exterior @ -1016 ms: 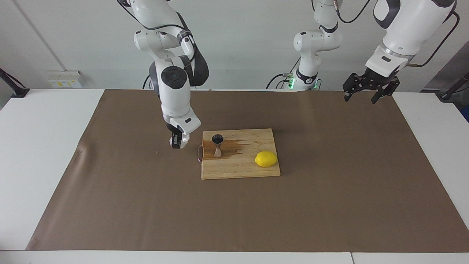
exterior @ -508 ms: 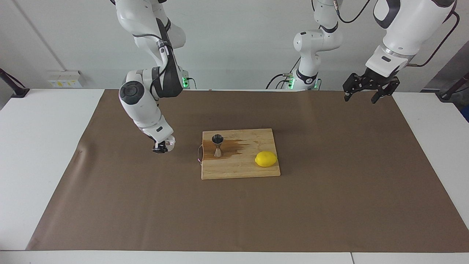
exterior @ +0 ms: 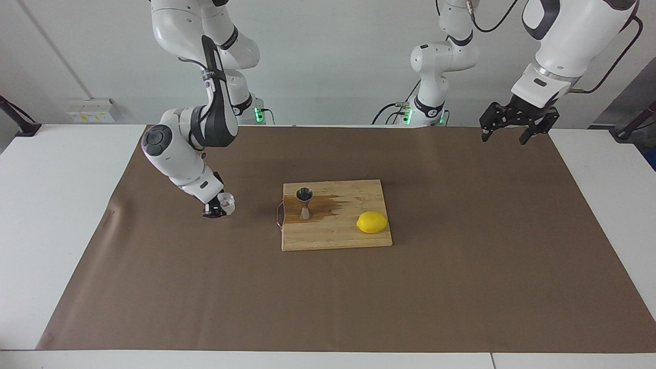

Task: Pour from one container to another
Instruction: 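Carry the glass cup back and lower it to its spot, then open the right gripper and release the glass cup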

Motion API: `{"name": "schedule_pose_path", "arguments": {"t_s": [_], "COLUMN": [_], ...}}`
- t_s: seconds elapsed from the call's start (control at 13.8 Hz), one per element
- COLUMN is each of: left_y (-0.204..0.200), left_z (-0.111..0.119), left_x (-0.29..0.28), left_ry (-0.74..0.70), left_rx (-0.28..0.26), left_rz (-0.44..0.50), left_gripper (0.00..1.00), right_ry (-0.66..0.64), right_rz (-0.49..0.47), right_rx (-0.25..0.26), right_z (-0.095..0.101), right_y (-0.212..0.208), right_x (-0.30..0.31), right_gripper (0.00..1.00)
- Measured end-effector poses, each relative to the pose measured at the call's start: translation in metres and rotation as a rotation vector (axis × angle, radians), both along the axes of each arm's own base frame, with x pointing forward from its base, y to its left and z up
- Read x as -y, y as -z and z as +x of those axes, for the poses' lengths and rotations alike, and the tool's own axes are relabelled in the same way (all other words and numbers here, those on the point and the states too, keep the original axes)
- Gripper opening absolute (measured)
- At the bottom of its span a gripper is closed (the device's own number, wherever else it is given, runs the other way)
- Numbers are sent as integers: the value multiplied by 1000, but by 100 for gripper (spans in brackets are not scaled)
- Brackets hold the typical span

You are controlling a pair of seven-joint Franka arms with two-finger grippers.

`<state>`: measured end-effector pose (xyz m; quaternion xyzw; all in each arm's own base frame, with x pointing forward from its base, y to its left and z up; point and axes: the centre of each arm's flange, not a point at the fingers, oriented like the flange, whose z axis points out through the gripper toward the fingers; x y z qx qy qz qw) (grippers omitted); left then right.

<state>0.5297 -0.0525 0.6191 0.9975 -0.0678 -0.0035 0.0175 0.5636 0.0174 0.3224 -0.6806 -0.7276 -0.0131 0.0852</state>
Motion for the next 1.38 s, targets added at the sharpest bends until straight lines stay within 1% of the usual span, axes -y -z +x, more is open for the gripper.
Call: {"name": "schedule_pose_path", "arguments": {"t_s": [0.15, 0.29, 0.44, 0.51, 0.65, 0.73, 0.8, 0.94, 1.09, 1.38], "left_y": [0, 0, 0, 0, 0, 0, 0, 0, 0, 0], "left_z": [0, 0, 0, 0, 0, 0, 0, 0, 0, 0], "left_x": [0, 0, 0, 0, 0, 0, 0, 0, 0, 0], "left_ry": [0, 0, 0, 0, 0, 0, 0, 0, 0, 0], "left_rx": [0, 0, 0, 0, 0, 0, 0, 0, 0, 0], "left_rz": [0, 0, 0, 0, 0, 0, 0, 0, 0, 0], "left_gripper": [100, 100, 100, 100, 100, 100, 100, 100, 100, 100], "right_ry": [-5, -19, -23, -23, -23, -21, -10, 35, 79, 256], "right_rz": [18, 50, 61, 61, 61, 61, 61, 57, 53, 54], "right_rx": [-7, 1, 4, 4, 2, 3, 6, 14, 50, 113], "right_z": [-3, -3, -3, -3, -4, -3, -3, -1, 4, 20], "right_y": [12, 23, 28, 28, 29, 28, 26, 12, -16, -79], "right_x": [12, 18, 21, 21, 21, 21, 21, 20, 17, 11], "right_gripper": [50, 50, 50, 56, 77, 90, 99, 100, 100, 100]}}
